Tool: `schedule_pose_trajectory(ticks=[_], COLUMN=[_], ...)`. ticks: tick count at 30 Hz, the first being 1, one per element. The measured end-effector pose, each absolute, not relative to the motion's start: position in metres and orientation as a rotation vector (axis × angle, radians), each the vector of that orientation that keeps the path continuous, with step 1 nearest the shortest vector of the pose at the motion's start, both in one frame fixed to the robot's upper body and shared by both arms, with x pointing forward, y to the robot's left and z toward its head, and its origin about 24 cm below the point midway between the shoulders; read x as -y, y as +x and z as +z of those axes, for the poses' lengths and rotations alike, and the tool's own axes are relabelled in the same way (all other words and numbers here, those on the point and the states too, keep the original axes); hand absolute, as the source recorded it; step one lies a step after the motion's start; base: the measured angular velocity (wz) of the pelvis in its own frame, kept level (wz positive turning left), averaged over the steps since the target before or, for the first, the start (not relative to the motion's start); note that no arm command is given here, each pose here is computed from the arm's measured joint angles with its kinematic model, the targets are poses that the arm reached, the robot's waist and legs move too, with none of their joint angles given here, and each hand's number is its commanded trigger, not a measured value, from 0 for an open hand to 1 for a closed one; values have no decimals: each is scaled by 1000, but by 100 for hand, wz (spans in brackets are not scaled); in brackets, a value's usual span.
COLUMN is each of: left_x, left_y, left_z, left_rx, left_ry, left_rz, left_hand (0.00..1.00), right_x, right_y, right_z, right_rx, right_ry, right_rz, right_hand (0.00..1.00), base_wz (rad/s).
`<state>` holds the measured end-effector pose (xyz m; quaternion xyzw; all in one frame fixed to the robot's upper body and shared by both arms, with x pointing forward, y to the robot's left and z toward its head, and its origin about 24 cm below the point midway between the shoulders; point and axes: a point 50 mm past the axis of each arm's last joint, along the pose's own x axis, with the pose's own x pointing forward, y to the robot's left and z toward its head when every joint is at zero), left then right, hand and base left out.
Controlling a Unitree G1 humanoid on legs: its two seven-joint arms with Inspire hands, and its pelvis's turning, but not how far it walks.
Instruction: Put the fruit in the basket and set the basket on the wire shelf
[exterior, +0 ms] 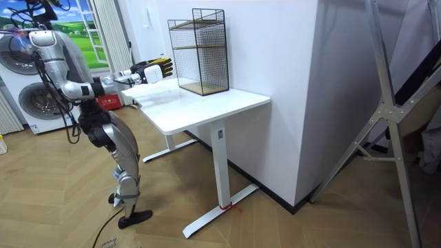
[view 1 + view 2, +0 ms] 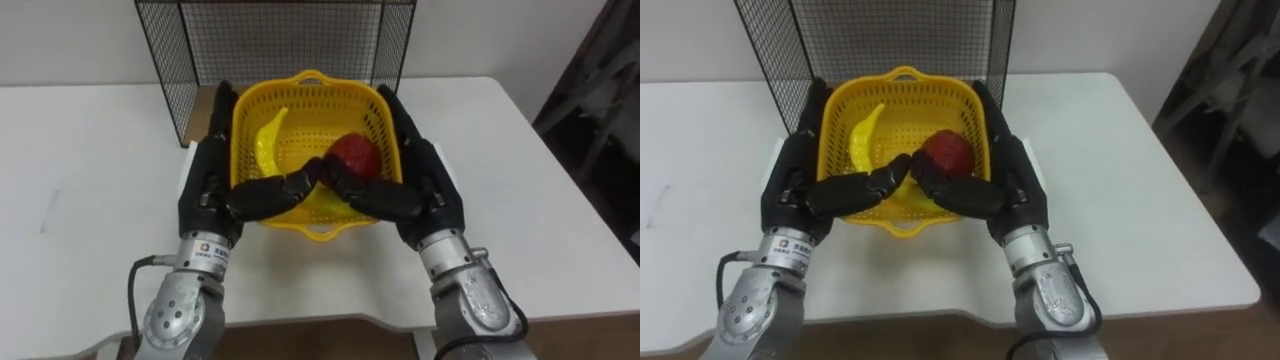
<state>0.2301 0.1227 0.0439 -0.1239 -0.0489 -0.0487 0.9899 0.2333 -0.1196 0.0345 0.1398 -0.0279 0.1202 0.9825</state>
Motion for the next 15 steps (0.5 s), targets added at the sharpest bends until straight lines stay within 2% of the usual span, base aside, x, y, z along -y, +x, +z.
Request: schedule_pose_trajectory(ticks=[5,15], left_x=[-124,-123], left_y=[230,229], left_z=[43,45], left_rx=[96,110], left_ry=[-243,-242], left_rz=[-93,-103], left_hand=[0,0], right_x=[119,121], right_y=[232,233], right_z=[32,36], right_rx=[47,63], right_ry=[276,292], right_rz=[257,261], right_hand=[0,0], base_wz=[-12,10])
